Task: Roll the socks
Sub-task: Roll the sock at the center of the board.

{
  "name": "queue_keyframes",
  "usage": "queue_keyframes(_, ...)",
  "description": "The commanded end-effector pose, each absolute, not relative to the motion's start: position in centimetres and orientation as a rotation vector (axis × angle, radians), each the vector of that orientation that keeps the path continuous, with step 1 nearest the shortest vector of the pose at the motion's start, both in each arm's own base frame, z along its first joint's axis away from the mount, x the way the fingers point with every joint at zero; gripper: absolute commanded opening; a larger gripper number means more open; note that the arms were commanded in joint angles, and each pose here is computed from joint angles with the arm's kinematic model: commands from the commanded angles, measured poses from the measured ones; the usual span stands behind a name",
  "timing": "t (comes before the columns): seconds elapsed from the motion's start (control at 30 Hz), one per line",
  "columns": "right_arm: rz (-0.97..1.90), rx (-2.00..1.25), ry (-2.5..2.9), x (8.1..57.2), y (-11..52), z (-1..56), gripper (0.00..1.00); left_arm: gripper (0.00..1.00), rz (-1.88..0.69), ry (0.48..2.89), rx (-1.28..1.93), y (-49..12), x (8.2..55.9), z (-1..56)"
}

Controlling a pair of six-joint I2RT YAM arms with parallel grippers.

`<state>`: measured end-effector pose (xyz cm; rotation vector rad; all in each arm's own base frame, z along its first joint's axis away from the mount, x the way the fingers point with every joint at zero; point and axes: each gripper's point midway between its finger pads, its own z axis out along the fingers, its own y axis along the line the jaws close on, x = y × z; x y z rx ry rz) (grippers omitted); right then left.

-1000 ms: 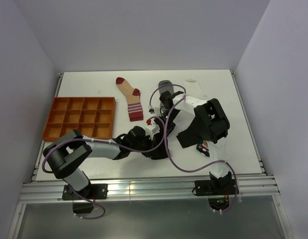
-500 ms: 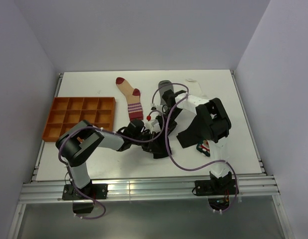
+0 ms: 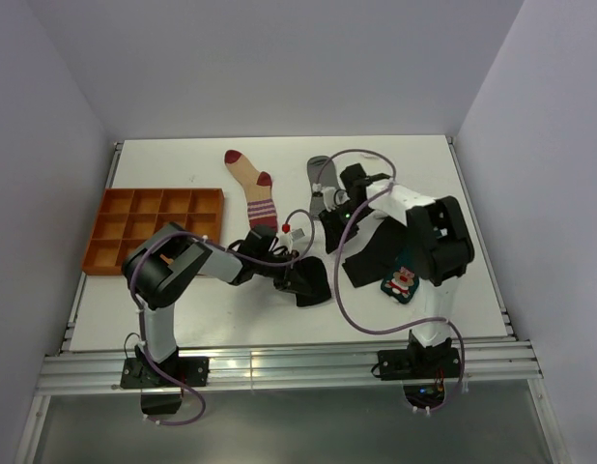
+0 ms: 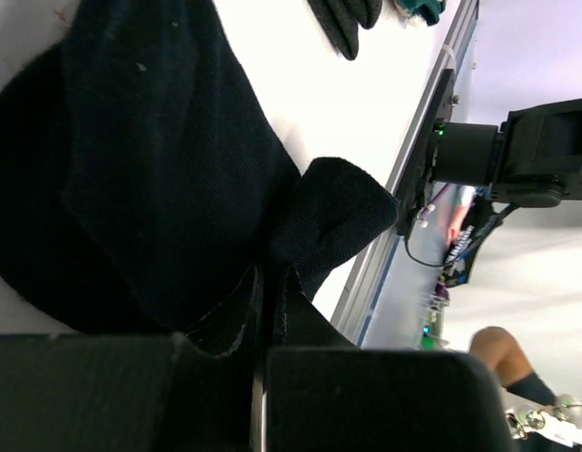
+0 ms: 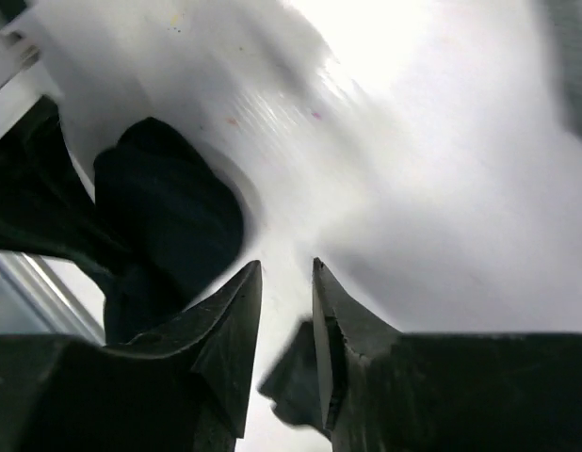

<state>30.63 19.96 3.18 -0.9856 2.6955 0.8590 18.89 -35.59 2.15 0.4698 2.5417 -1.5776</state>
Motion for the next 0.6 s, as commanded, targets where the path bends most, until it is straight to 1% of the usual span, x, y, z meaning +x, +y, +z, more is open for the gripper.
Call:
queue_keyframes(0.0, 0.740, -1.036, 2.423, 33.6, 19.1, 7.7, 0.37, 0.00, -1.317, 2.866, 0.322, -31.3, 16.5, -4.7)
queue_keyframes(0.03, 0.757, -1.049, 2.408, 32.8, 18.8, 7.7, 0.38, 0.00, -1.327, 2.867, 0.314, -31.4, 16.5, -4.7)
queue_keyframes(0.07, 0.732, -1.084, 2.321, 32.9, 18.8, 9.3, 0.41, 0.00, -1.319, 2.878, 0.304, -31.2, 16.5, -4.9)
queue_keyframes(0.13, 0.736, -1.124, 2.272, 31.4, 18.5, 9.3, 0.44, 0.00, -1.312, 2.881, 0.293, -31.2, 16.8, -5.0)
queue_keyframes(0.2, 0.736, -1.200, 2.149, 30.5, 18.7, 10.9, 0.48, 0.00, -1.316, 2.890, 0.282, -31.1, 16.8, -5.2)
queue_keyframes(0.23, 0.733, -1.255, 2.123, 29.4, 18.5, 10.2, 0.49, 0.00, -1.315, 2.888, 0.281, -31.2, 17.0, -5.2)
queue_keyframes(0.3, 0.716, -1.327, 2.035, 28.2, 18.7, 10.9, 0.51, 0.00, -1.306, 2.904, 0.269, -30.9, 17.1, -5.5)
queue_keyframes(0.33, 0.709, -1.386, 2.011, 27.1, 18.6, 9.9, 0.53, 0.00, -1.307, 2.904, 0.266, -30.9, 17.2, -5.5)
queue_keyframes(0.37, 0.680, -1.412, 1.964, 26.6, 18.7, 10.5, 0.54, 0.00, -1.310, 2.912, 0.256, -30.9, 17.2, -5.6)
queue_keyframes(0.4, 0.679, -1.463, 1.952, 25.2, 19.0, 9.5, 0.55, 0.00, -1.310, 2.915, 0.251, -30.8, 17.2, -5.6)
queue_keyframes(0.47, 0.622, -1.521, 1.864, 24.4, 19.4, 9.8, 0.57, 0.00, -1.323, 2.914, 0.242, -30.8, 17.4, -5.7)
queue_keyframes(0.5, 0.607, -1.574, 1.851, 23.0, 19.8, 8.7, 0.59, 0.00, -1.326, 2.923, 0.236, -30.7, 17.2, -5.7)
queue_keyframes(0.57, 0.556, -1.601, 1.773, 22.4, 20.4, 9.2, 0.61, 0.00, -1.326, 2.929, 0.230, -30.6, 17.4, -5.8)
